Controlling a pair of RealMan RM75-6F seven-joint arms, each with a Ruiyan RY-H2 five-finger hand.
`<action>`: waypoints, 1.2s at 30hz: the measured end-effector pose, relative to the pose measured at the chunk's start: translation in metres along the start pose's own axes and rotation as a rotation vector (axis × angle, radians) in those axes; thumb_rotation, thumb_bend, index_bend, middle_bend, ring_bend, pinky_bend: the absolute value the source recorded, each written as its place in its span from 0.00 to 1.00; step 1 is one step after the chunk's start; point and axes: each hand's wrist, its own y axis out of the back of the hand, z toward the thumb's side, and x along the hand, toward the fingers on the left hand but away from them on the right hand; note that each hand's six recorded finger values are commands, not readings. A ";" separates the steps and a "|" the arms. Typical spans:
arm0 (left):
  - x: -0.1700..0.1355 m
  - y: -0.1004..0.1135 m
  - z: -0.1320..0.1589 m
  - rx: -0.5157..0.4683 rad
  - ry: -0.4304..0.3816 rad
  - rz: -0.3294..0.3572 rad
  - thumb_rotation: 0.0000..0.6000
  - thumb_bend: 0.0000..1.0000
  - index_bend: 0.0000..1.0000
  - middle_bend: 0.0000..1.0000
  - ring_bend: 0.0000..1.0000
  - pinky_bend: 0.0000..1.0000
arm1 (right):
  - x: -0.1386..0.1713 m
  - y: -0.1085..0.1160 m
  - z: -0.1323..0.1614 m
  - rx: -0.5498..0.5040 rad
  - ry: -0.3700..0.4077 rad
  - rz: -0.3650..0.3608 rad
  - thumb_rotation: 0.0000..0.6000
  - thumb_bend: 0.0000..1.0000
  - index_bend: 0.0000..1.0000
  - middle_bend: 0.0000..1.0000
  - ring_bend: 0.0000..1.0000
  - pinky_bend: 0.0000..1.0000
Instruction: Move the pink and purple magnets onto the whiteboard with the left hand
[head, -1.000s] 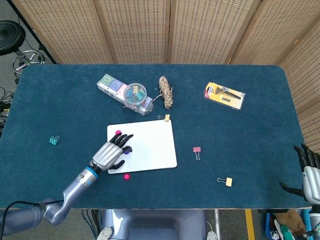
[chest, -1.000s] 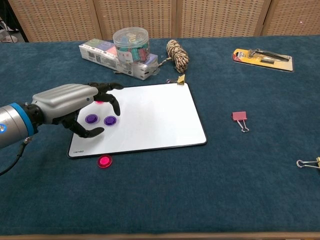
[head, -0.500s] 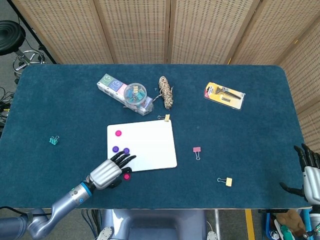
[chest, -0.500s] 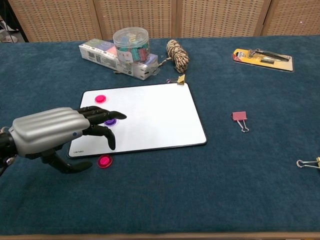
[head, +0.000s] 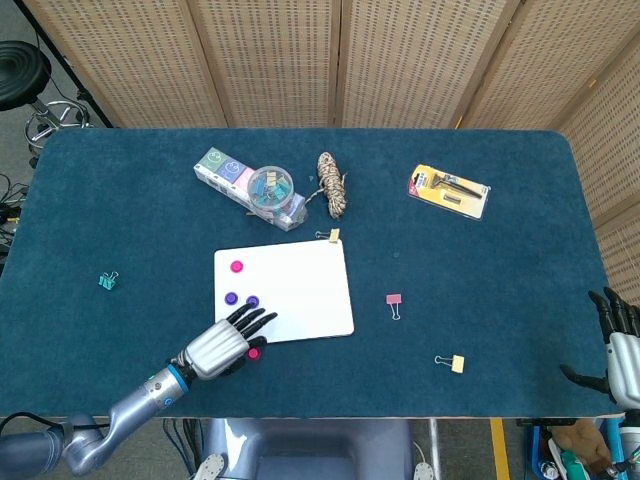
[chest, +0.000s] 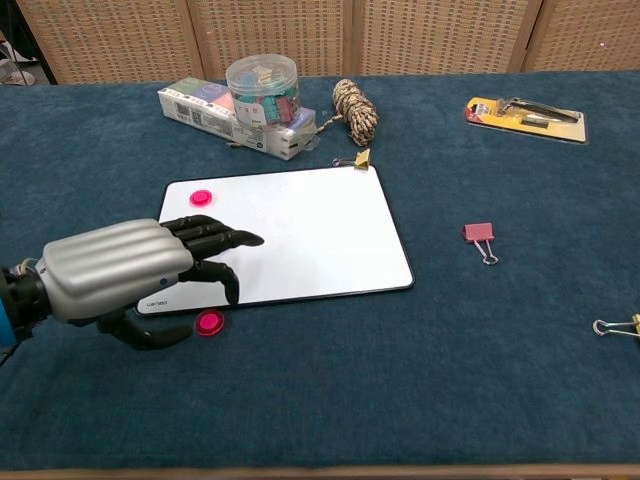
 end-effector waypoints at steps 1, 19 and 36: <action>0.001 0.000 0.001 0.005 -0.004 -0.001 1.00 0.38 0.35 0.00 0.00 0.00 | 0.000 0.000 0.000 0.001 0.000 0.000 1.00 0.00 0.00 0.00 0.00 0.00; 0.002 -0.008 0.003 0.041 -0.011 -0.009 1.00 0.38 0.35 0.00 0.00 0.00 | 0.000 -0.001 0.000 0.002 0.000 0.003 1.00 0.00 0.00 0.00 0.00 0.00; 0.004 -0.013 0.004 0.042 0.005 -0.014 1.00 0.38 0.64 0.00 0.00 0.00 | 0.000 0.000 -0.001 -0.003 -0.002 0.001 1.00 0.00 0.00 0.00 0.00 0.00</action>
